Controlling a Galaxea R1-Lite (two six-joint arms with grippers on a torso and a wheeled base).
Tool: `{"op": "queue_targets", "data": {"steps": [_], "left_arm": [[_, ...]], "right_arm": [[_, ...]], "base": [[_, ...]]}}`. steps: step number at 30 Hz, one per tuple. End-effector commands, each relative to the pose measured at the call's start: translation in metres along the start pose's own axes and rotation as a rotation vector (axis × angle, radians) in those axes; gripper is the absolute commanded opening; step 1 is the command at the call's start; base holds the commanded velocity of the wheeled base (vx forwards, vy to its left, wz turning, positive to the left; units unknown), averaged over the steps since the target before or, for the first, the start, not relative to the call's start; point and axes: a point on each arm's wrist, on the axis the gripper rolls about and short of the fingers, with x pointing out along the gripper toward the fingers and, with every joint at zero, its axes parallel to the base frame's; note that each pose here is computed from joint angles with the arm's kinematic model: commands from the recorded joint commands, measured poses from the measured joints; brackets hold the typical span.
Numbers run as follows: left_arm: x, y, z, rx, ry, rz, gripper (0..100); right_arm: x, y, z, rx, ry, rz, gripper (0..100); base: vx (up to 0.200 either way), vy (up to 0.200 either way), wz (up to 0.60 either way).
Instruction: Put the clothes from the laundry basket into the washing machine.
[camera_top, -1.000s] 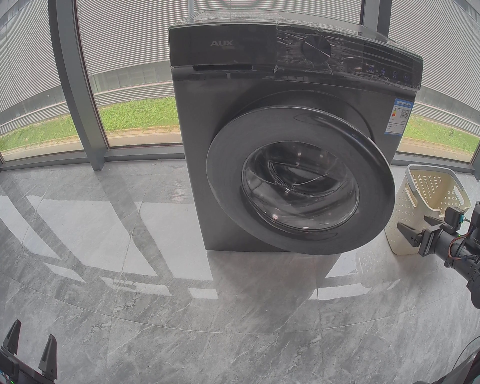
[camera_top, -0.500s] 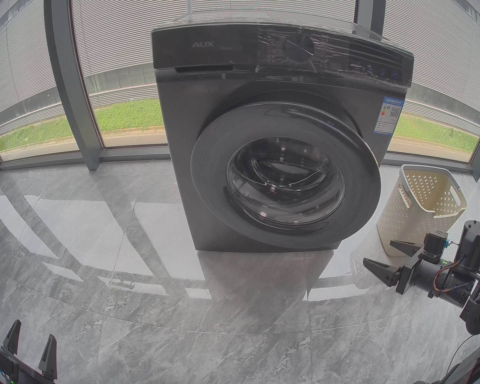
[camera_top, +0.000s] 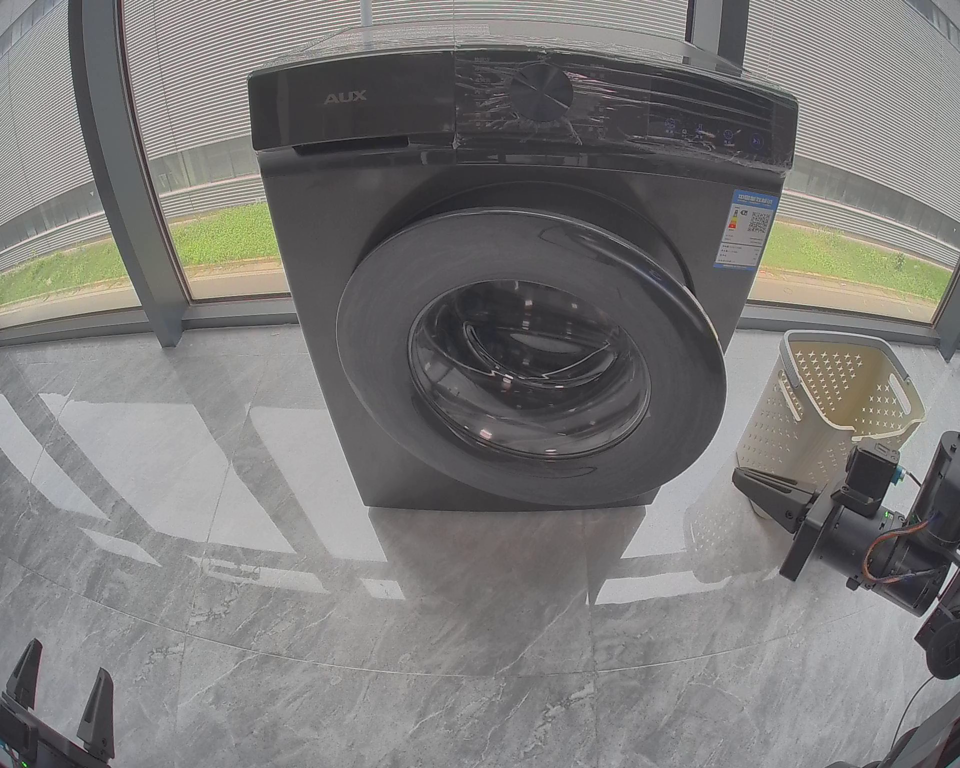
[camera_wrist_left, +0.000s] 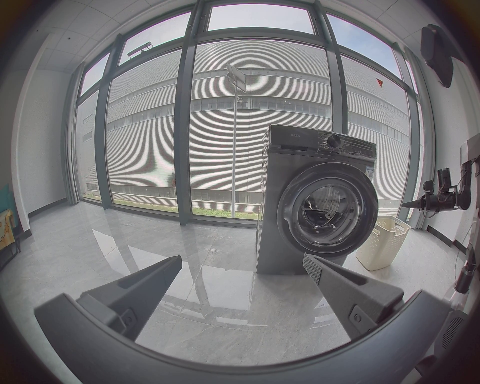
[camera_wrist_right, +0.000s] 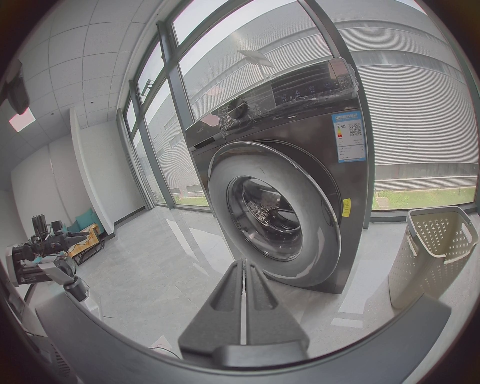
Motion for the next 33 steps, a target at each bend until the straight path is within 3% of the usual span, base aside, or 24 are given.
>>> {"op": "queue_targets", "data": {"steps": [1, 6, 14, 25, 28, 33], "left_arm": [[0.000, 0.000, -0.005, 0.001, 0.002, 0.001, 100], [0.000, 0.000, -0.005, -0.001, 0.002, 0.001, 100], [0.000, 0.000, -0.005, 0.001, 0.002, 0.001, 100], [0.000, 0.000, -0.005, -0.001, 0.003, 0.001, 100], [0.000, 0.000, -0.005, 0.001, 0.002, 0.001, 100], [0.000, 0.000, -0.005, -0.003, 0.000, 0.001, 100]], "right_arm": [[0.004, -0.001, 0.001, -0.002, -0.007, -0.016, 0], [0.008, -0.002, 0.005, 0.019, -0.028, -0.058, 0], [0.016, -0.005, 0.008, 0.023, -0.038, -0.066, 0], [0.035, -0.016, 0.015, 0.023, -0.074, -0.143, 0], [0.036, -0.022, 0.016, 0.029, -0.087, -0.198, 0], [0.032, -0.019, 0.009, 0.041, -0.057, -0.197, 0]], "base": [[0.200, 0.000, 0.00], [0.200, 0.000, 0.00], [0.200, 0.000, 0.00], [0.000, 0.000, 0.00], [0.000, 0.000, 0.00], [0.000, 0.000, 0.00]]}}
